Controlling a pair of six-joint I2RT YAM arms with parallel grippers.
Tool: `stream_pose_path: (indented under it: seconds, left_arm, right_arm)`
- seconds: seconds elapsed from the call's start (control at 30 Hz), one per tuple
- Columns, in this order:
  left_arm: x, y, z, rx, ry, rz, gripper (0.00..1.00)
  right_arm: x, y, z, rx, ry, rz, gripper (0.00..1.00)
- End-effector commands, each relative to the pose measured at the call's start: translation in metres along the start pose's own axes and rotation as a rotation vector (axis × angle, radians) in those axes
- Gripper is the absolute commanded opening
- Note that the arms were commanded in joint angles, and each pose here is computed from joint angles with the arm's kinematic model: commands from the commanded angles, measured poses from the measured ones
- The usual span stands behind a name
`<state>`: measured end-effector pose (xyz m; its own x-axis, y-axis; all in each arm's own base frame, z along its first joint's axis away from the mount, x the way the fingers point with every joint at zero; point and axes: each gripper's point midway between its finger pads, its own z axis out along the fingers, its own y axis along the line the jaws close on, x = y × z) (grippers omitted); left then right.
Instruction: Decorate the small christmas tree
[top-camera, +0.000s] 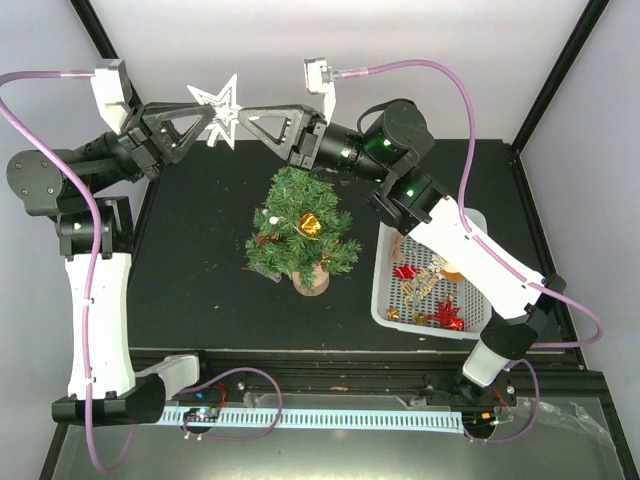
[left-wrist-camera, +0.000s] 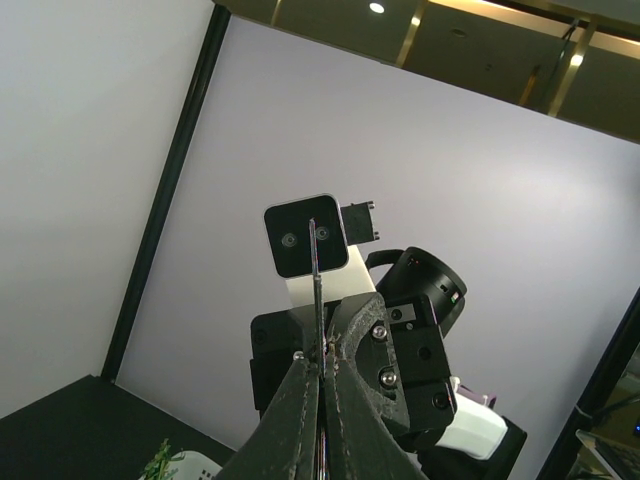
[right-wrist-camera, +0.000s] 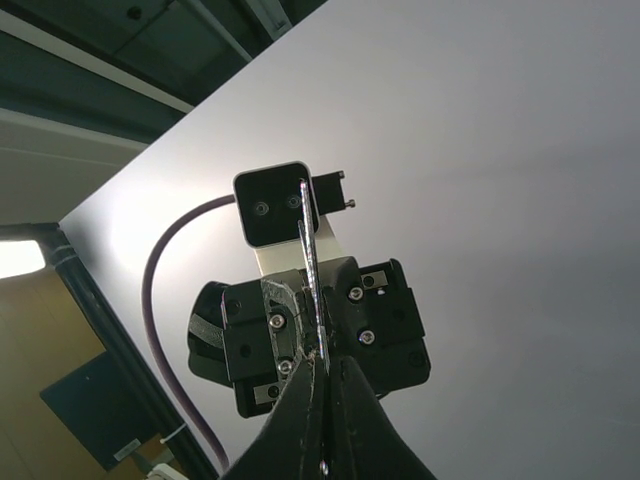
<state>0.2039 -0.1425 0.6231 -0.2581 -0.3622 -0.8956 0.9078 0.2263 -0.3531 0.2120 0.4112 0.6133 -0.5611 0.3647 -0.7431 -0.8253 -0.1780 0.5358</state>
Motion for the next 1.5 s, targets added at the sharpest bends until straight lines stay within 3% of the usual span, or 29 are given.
stream_pose_path:
  seconds: [0.0,0.07,0.13,0.17,0.27,0.5,0.6,0.73,0.9,1.2,1.47]
  left_arm:
    - [0.003,-0.003,0.001,0.013,0.013,-0.003,0.01]
    - [0.005,-0.001,0.001,0.01,0.017,-0.005,0.02]
    - [0.005,0.002,0.001,-0.006,0.018,-0.014,0.08]
    - [0.006,0.006,0.001,-0.017,0.016,-0.023,0.15]
    - [0.008,0.012,0.0,-0.033,0.017,-0.04,0.49]
    - [0.012,0.021,-0.001,-0.059,0.019,-0.044,0.77]
    - [0.014,0.027,-0.001,-0.077,0.026,-0.031,0.98]
    - [0.019,0.034,-0.003,-0.089,0.063,-0.002,0.99]
    - [0.035,0.044,-0.006,-0.107,0.136,0.093,0.99]
    - [0.055,0.062,-0.016,-0.224,0.241,0.3,0.99]
    - [0.084,0.078,-0.031,-0.314,0.362,0.357,0.99]
  right_arm:
    - [-0.011,0.012,-0.002,-0.017,-0.023,-0.03,0.01]
    - [-0.012,0.012,-0.004,-0.01,-0.027,-0.039,0.01]
    - [-0.014,0.013,-0.006,0.001,-0.032,-0.051,0.01]
    - [-0.016,0.014,-0.007,0.007,-0.036,-0.059,0.01]
    - [-0.02,0.013,-0.011,0.032,-0.046,-0.073,0.01]
    - [-0.034,0.012,-0.035,0.12,-0.105,-0.109,0.01]
    - [-0.046,0.007,-0.049,0.205,-0.122,-0.15,0.01]
    - [-0.054,-0.023,-0.067,0.483,-0.043,-0.233,0.01]
    - [-0.047,-0.042,-0.085,0.626,0.06,-0.285,0.01]
    - [-0.019,-0.073,-0.104,0.718,0.131,-0.313,0.01]
    - [-0.026,-0.072,-0.104,0.727,0.114,-0.351,0.01]
